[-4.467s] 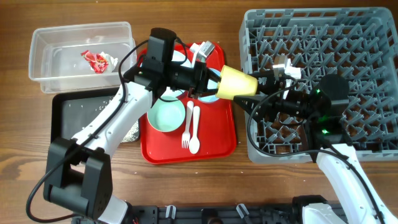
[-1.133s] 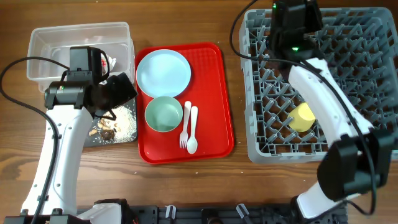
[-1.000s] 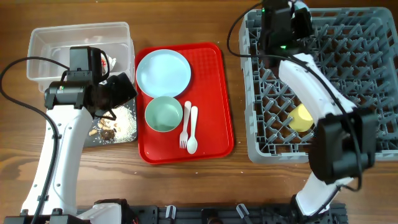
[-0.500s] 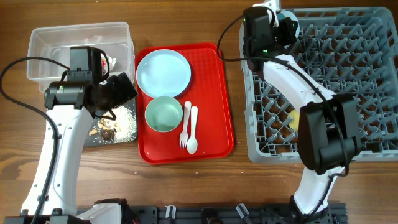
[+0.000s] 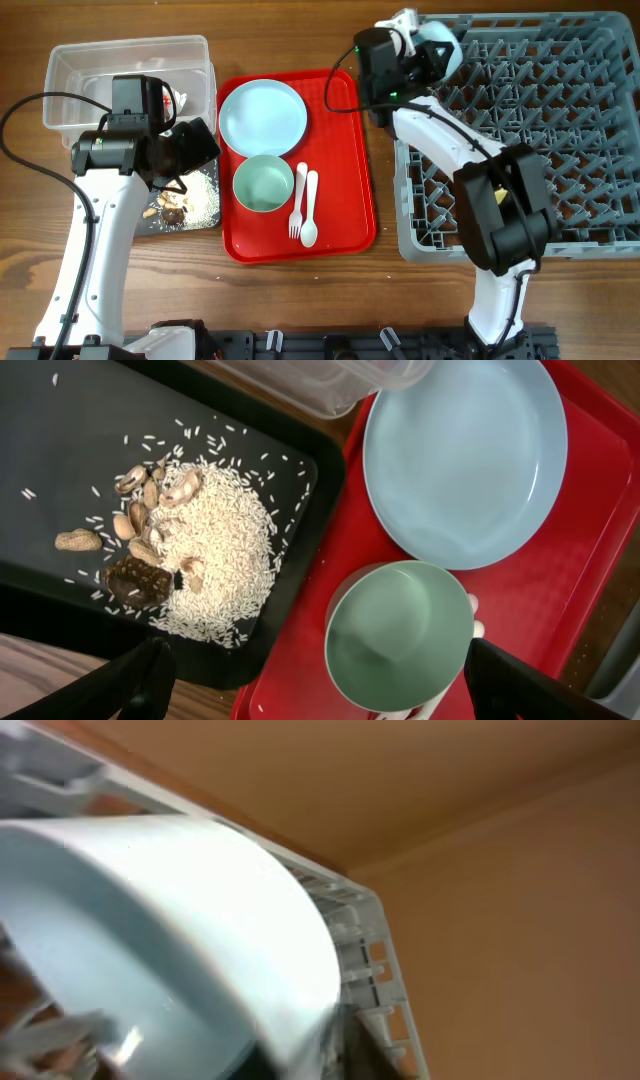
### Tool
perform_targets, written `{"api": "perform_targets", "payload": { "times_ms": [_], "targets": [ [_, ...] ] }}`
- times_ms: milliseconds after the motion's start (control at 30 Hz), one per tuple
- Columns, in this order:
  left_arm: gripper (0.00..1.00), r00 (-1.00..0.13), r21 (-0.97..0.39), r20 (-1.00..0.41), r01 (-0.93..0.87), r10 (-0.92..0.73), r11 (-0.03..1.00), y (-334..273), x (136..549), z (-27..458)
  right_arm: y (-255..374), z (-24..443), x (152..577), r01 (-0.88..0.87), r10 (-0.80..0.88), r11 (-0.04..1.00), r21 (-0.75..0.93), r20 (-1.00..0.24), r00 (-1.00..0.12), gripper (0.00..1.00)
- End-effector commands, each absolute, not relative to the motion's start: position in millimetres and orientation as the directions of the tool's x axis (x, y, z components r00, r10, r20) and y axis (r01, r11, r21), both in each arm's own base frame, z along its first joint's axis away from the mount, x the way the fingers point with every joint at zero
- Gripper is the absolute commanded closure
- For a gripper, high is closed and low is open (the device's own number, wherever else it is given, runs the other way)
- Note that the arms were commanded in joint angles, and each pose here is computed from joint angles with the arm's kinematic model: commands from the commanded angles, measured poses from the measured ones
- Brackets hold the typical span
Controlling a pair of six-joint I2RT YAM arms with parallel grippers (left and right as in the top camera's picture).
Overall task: Sort waste into correct bins and load items into the dishwasher rack
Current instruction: 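Grasp the light-blue bowl with the right gripper and set it in the rack, then grasp the green bowl with the right gripper and place it in the rack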
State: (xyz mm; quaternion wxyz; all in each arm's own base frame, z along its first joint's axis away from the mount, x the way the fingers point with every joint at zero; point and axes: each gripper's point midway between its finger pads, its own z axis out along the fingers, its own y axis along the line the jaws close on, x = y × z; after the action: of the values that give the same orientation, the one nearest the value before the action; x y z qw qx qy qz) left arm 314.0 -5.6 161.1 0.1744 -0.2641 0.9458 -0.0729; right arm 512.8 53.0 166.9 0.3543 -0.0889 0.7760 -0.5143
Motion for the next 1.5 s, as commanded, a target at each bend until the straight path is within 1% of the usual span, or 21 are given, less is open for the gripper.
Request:
{"api": "perform_targets", "payload": {
  "times_ms": [0,67,167,233,300,367,433,467,533,633,733,800,833,900,933,967,1100,1167,1300,1367,1467],
  "targets": [
    [0.06,-0.784,-0.227,-0.310,-0.489,-0.538,0.842,-1,314,166,74,157,510,0.218,-0.507,0.500,-0.838,-0.488,-0.711,0.72],
    [0.06,-0.784,-0.228,-0.310,-0.488,-0.538,0.842,-1,314,166,85,158,502,0.155,-0.509,0.575,-0.804,-0.499,-0.701,0.66],
    [0.05,-0.784,-0.228,-0.311,-0.488,-0.538,0.842,-1,314,166,101,148,481,0.020,-0.430,0.776,-0.631,-0.551,-0.716,0.55],
    [0.04,-0.784,-0.227,-0.311,-0.488,-0.538,0.843,-1,314,166,119,164,463,-0.082,-0.400,0.864,-0.496,-0.578,-0.711,0.44],
    [0.05,-0.788,-0.214,-0.308,-0.488,-0.533,0.846,1,312,165,141,188,443,-0.204,-0.391,0.913,-0.353,-0.616,-0.683,0.40],
    [0.05,-0.780,-0.151,-0.306,-0.527,-0.546,0.836,16,302,162,189,204,416,-0.392,-0.342,0.917,-0.078,-0.662,-0.667,0.39],
    [0.05,-0.756,-0.113,-0.296,-0.579,-0.583,0.808,34,294,160,236,212,387,-0.515,-0.270,0.830,0.213,-0.655,-0.706,0.39],
    [0.03,-0.715,-0.114,-0.283,-0.637,-0.639,0.763,48,289,159,258,210,370,-0.536,-0.244,0.766,0.354,-0.612,-0.753,0.39],
    [0.00,-0.657,-0.136,-0.265,-0.699,-0.705,0.702,63,285,158,282,191,348,-0.520,-0.266,0.731,0.441,-0.519,-0.813,0.37],
    [0.00,-0.636,-0.160,-0.248,-0.717,-0.731,0.679,69,284,158,313,122,320,-0.442,-0.319,0.782,0.439,-0.327,-0.889,0.37],
    [0.00,-0.636,-0.160,-0.248,-0.717,-0.731,0.678,69,284,158,334,75,302,-0.412,-0.349,0.801,0.434,-0.220,-0.911,0.38],
    [0.00,-0.636,-0.160,-0.249,-0.717,-0.731,0.678,69,284,158,334,40,299,-0.358,-0.322,0.854,0.378,-0.158,-0.934,0.43],
    [0.00,-0.636,-0.160,-0.248,-0.717,-0.731,0.679,69,284,158,330,28,301,-0.317,-0.285,0.888,0.334,-0.140,-0.948,0.48],
    [0.00,-0.636,-0.160,-0.249,-0.717,-0.731,0.679,69,284,158,322,18,308,-0.260,-0.229,0.924,0.280,-0.140,-0.963,0.74],
    [0.00,-0.636,-0.160,-0.248,-0.717,-0.731,0.679,69,284,158,320,20,313,-0.260,-0.223,0.930,0.258,-0.164,-0.961,0.82],
    [0.00,-0.636,-0.160,-0.249,-0.717,-0.731,0.678,69,284,158,314,26,323,-0.256,-0.212,0.942,0.219,-0.207,-0.955,0.96],
    [0.00,-0.636,-0.160,-0.248,-0.717,-0.731,0.678,69,284,158,281,83,359,-0.200,-0.129,0.966,0.165,-0.367,-0.921,0.96],
    [0.00,-0.636,-0.160,-0.248,-0.717,-0.731,0.678,69,284,158,235,139,389,-0.156,-0.079,0.982,0.109,-0.510,-0.857,0.96],
    [0.00,-0.636,-0.160,-0.248,-0.717,-0.731,0.678,69,284,158,112,233,429,0.037,-0.092,0.987,-0.159,-0.728,-0.680,0.96],
    [0.00,-0.636,-0.161,-0.248,-0.717,-0.731,0.678,69,284,158,58,254,441,0.052,-0.215,0.944,-0.327,-0.725,-0.654,0.96],
    [0.00,-0.636,-0.160,-0.248,-0.717,-0.731,0.678,69,284,158,-16,261,456,0.123,-0.323,0.831,-0.543,-0.650,-0.688,0.96]
  ]
}}
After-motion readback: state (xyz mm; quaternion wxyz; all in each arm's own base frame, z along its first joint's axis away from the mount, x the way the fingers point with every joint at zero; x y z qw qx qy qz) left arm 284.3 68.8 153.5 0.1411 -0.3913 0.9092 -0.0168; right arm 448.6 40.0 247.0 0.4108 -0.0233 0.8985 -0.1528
